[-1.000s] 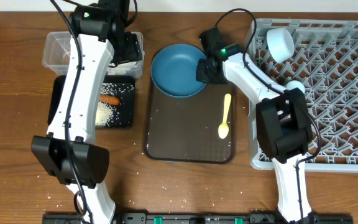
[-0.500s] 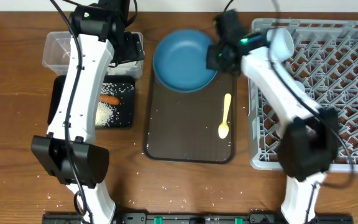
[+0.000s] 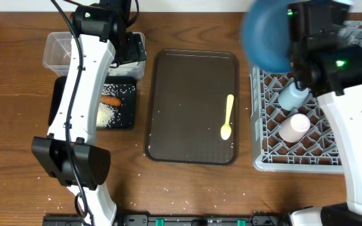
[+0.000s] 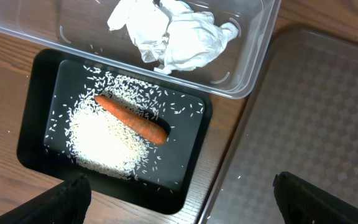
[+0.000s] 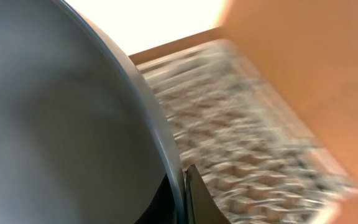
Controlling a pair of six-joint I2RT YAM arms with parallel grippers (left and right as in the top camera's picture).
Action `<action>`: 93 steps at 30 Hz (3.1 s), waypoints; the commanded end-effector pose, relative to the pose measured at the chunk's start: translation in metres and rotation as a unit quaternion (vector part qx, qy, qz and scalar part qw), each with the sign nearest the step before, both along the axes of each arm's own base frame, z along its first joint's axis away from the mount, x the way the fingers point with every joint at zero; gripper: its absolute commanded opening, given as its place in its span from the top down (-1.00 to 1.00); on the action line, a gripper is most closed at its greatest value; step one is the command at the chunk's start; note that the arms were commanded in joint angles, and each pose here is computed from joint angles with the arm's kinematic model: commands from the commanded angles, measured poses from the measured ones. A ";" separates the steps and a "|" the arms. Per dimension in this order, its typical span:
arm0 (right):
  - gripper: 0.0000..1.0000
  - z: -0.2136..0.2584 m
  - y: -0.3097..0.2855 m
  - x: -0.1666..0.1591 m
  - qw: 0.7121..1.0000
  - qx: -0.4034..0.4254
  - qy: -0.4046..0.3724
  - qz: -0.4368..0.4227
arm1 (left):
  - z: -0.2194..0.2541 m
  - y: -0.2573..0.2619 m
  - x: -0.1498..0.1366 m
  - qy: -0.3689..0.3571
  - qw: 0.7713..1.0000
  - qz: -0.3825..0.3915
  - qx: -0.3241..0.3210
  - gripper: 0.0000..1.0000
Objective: Sort waste into correct bins and load items into the dishwasher rack
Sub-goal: 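Carry the blue bowl right and place it in the back of the rack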
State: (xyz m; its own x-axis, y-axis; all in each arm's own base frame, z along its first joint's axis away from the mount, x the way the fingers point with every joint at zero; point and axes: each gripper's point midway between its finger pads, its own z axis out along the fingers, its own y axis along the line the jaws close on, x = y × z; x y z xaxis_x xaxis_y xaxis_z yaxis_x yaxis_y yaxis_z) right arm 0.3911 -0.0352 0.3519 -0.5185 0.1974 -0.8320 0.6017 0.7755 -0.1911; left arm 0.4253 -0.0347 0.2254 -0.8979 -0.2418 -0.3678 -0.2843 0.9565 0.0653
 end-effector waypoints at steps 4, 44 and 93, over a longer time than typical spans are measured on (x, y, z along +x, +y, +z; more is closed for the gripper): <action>0.98 0.049 -0.087 -0.038 0.966 -0.141 -0.059 -0.208 | -0.003 0.003 0.000 0.004 1.000 0.006 0.006 -0.93; 0.98 -0.084 -0.275 0.055 0.942 -0.216 0.217 -0.138 | -0.003 0.003 0.000 0.004 1.000 0.006 0.006 -0.96; 0.97 -0.110 -0.264 0.085 0.919 -0.254 0.299 0.031 | -0.003 0.003 0.000 0.004 1.000 0.006 0.006 -0.96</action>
